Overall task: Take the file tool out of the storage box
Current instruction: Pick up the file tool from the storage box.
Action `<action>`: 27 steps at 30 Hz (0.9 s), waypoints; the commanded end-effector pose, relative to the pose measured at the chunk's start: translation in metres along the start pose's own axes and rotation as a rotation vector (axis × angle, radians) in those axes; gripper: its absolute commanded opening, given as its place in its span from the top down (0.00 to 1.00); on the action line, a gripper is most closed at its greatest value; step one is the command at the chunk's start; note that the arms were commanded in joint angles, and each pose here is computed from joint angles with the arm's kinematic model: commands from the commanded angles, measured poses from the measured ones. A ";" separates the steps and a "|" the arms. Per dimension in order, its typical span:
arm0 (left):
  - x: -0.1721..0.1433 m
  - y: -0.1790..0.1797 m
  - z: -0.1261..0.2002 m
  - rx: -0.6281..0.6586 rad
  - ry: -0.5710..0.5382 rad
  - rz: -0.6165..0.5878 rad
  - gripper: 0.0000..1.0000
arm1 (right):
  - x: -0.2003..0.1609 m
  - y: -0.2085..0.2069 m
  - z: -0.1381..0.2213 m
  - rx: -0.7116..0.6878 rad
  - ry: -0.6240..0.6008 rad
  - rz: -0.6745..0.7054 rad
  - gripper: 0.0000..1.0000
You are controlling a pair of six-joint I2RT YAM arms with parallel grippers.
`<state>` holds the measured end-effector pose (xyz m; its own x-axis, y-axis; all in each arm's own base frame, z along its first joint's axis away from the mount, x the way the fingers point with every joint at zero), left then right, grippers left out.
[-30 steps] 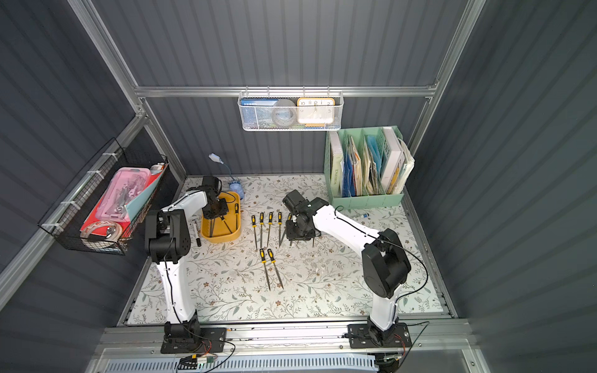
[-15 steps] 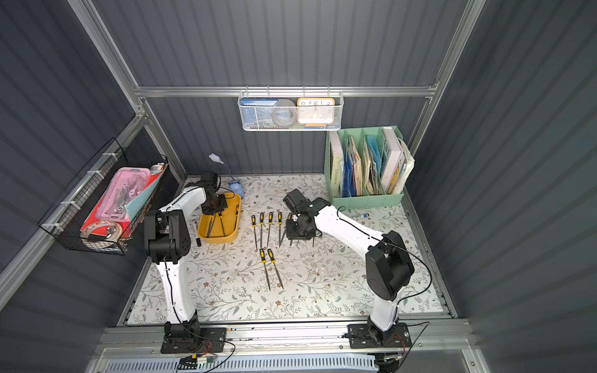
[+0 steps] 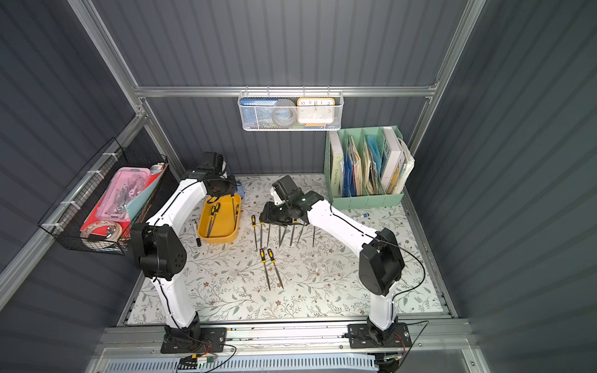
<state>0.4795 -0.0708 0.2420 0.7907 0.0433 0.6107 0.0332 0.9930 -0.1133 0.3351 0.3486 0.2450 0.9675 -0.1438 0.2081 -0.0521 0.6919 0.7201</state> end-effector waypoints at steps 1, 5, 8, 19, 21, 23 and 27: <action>-0.009 -0.014 0.018 -0.066 0.021 0.031 1.00 | 0.007 0.026 -0.007 0.159 0.032 -0.043 0.58; -0.015 -0.015 0.026 -0.073 0.026 0.050 1.00 | 0.011 0.031 -0.019 0.177 0.029 -0.063 0.58; -0.018 -0.017 0.030 -0.086 0.023 0.060 1.00 | 0.016 0.035 -0.029 0.179 0.023 -0.073 0.58; -0.027 -0.017 0.043 -0.082 0.026 0.074 1.00 | 0.027 0.044 -0.068 0.194 0.035 -0.100 0.58; -0.028 -0.017 0.046 -0.082 0.020 0.076 1.00 | 0.025 0.042 -0.074 0.178 0.042 -0.102 0.58; -0.028 -0.017 0.048 -0.081 0.018 0.080 1.00 | 0.024 0.041 -0.079 0.172 0.048 -0.105 0.58; -0.029 -0.016 0.049 -0.079 0.022 0.080 1.00 | 0.021 0.045 -0.082 0.170 0.045 -0.089 0.59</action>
<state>0.4363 -0.0823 0.2568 0.8074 0.1081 0.5800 0.0205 0.9774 -0.2106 0.3742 0.4291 0.2163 0.9813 -0.1691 0.0921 0.0182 0.5575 0.8300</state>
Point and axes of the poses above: each gripper's point midway between its finger pads, its own z axis back along the fingers, its own y axis along the line the jaws close on, x = y × z, the point moved 6 cm from there along z, back along the fingers, and after that the axes turned 10 degrees about -z, right-handed, at the moved point
